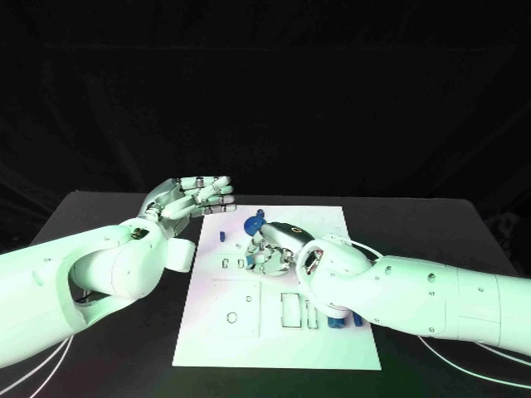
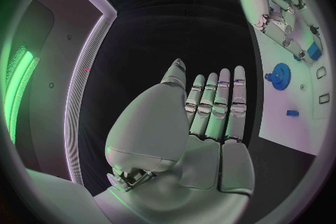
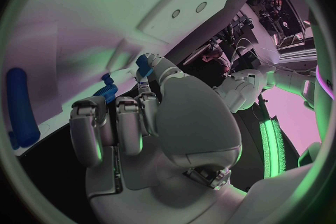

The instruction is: Assemble the parts on the task board

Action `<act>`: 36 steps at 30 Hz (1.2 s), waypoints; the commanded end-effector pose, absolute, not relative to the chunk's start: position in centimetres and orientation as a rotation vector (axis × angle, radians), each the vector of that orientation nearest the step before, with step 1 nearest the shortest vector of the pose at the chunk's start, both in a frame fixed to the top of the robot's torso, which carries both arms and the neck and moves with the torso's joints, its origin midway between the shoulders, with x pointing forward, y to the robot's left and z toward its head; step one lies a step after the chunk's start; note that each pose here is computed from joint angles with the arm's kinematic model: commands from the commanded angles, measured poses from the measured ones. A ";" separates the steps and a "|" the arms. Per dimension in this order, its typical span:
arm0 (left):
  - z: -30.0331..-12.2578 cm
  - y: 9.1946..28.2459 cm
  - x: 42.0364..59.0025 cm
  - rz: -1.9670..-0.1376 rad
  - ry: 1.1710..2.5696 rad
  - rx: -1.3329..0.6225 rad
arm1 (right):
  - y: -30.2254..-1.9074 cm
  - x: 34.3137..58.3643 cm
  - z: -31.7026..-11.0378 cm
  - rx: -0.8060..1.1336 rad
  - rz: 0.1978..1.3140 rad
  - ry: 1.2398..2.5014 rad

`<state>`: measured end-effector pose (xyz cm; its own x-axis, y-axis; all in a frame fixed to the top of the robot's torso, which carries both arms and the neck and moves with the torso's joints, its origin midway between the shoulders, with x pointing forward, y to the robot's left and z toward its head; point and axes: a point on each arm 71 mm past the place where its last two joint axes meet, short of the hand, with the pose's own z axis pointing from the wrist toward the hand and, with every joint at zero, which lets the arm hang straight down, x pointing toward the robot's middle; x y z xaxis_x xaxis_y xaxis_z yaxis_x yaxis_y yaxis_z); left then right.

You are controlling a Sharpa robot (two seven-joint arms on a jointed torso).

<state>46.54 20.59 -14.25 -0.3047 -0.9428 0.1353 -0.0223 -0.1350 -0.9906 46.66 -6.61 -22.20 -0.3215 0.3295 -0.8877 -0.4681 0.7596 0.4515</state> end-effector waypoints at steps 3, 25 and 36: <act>-14.1 20.3 46.5 -1.567 1.374 -1.140 | -6.0 46.5 -22.7 -0.179 0.759 1.728; -14.1 20.5 46.4 -1.564 1.376 -1.142 | -5.8 46.7 -23.4 -0.207 0.721 1.745; -14.2 20.5 46.4 -1.564 1.378 -1.143 | -6.1 46.7 -23.3 -0.205 0.697 1.738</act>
